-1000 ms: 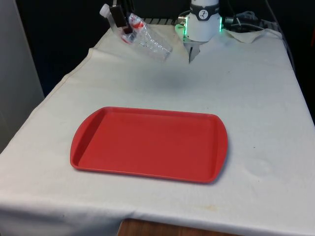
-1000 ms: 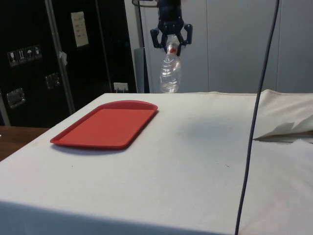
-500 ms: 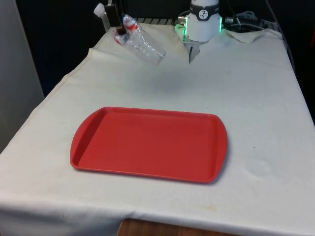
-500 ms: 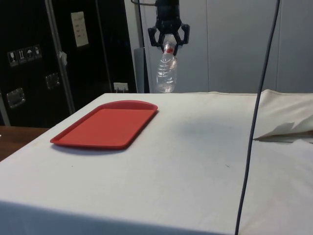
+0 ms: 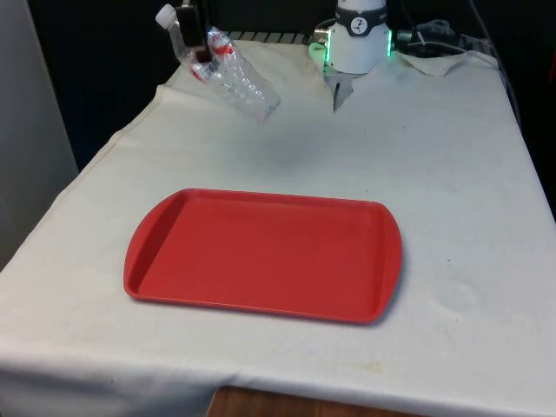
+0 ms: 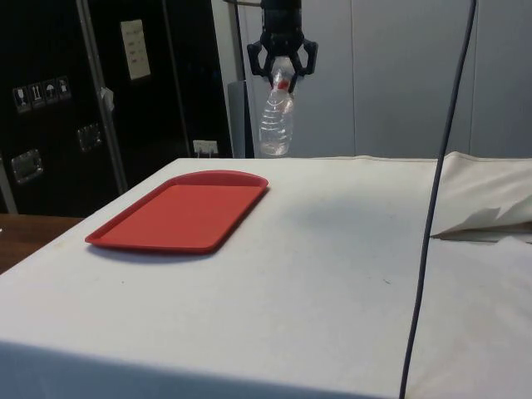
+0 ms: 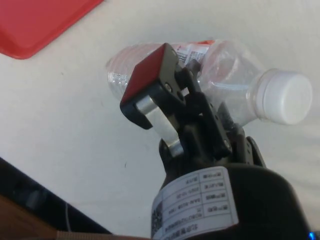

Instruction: Place the bottle upright on the tray.

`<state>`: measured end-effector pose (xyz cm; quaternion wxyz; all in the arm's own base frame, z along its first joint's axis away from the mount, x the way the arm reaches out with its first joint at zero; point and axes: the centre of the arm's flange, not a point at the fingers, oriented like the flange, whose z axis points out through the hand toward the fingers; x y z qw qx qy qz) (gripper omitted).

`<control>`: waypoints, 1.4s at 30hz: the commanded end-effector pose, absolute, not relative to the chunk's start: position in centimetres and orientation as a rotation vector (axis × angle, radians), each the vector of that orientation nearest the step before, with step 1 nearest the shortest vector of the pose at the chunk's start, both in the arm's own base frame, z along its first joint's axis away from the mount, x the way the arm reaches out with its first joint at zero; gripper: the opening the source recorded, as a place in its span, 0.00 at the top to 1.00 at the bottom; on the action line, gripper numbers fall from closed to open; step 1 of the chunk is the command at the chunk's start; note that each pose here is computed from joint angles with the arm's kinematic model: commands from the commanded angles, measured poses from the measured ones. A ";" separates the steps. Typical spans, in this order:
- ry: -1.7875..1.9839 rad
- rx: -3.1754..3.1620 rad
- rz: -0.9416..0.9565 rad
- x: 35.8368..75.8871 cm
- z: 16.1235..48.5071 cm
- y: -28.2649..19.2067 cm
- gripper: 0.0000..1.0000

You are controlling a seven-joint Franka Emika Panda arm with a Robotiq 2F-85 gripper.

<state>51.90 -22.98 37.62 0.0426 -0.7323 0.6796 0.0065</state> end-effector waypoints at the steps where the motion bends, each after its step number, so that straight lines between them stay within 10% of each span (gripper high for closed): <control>1: 2.077 -2.244 0.010 52.0 37.7 -23.0 0.66; 42: 1.929 -2.438 -0.236 53.2 38.3 -23.2 0.66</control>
